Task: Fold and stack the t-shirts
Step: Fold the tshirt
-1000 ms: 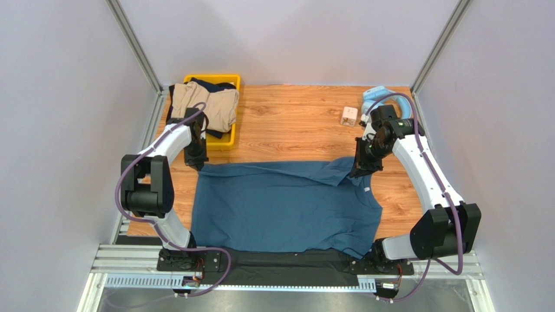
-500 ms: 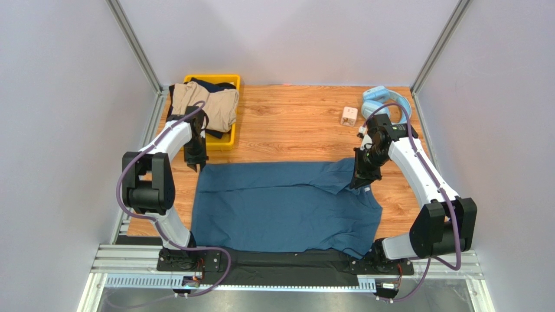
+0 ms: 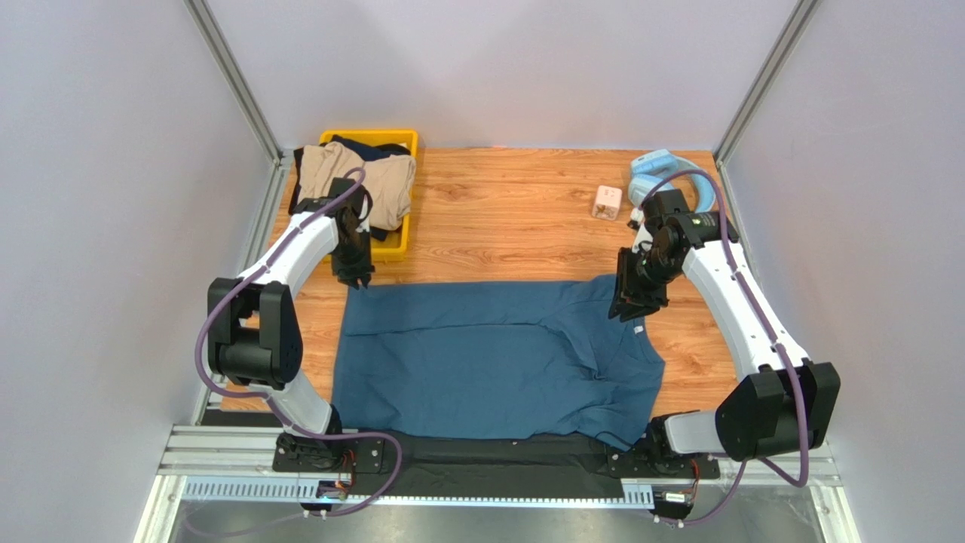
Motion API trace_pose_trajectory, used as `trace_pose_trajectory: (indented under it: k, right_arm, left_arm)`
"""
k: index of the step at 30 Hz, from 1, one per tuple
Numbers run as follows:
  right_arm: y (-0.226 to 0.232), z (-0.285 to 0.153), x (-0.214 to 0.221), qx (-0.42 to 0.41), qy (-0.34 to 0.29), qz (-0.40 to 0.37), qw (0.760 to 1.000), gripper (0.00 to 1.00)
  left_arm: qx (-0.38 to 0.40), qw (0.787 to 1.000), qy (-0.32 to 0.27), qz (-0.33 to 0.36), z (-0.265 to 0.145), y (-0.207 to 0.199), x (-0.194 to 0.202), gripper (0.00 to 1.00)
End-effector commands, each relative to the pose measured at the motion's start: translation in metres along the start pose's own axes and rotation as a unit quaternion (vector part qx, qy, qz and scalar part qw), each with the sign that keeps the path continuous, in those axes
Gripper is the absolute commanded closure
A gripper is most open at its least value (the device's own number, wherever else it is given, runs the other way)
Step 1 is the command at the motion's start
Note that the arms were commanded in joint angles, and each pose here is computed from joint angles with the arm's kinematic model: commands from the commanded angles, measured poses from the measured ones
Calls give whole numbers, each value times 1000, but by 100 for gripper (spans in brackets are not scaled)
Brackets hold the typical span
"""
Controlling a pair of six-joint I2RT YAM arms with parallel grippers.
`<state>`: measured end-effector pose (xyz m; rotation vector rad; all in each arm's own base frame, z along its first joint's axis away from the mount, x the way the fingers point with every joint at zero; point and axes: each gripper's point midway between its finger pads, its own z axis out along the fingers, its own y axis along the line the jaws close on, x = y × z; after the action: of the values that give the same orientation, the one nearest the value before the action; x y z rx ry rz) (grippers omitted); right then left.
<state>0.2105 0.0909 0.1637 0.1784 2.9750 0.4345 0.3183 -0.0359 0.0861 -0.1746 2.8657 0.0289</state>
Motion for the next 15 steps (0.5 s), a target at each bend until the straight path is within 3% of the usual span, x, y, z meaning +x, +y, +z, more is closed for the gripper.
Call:
trace_pose_trajectory:
  k: [1, 6, 15]
  right_arm:
    - [5, -15, -26, 8, -53, -7, 999, 71]
    - [5, 18, -43, 3, -39, -4, 999, 70]
    - [-39, 81, -79, 119, -4, -1, 993, 74]
  left_arm:
    - [40, 999, -26, 14, -9, -29, -11, 72]
    - [52, 997, -26, 41, -8, -47, -10, 72]
    - [47, 997, -5, 63, 10, -50, -2, 73]
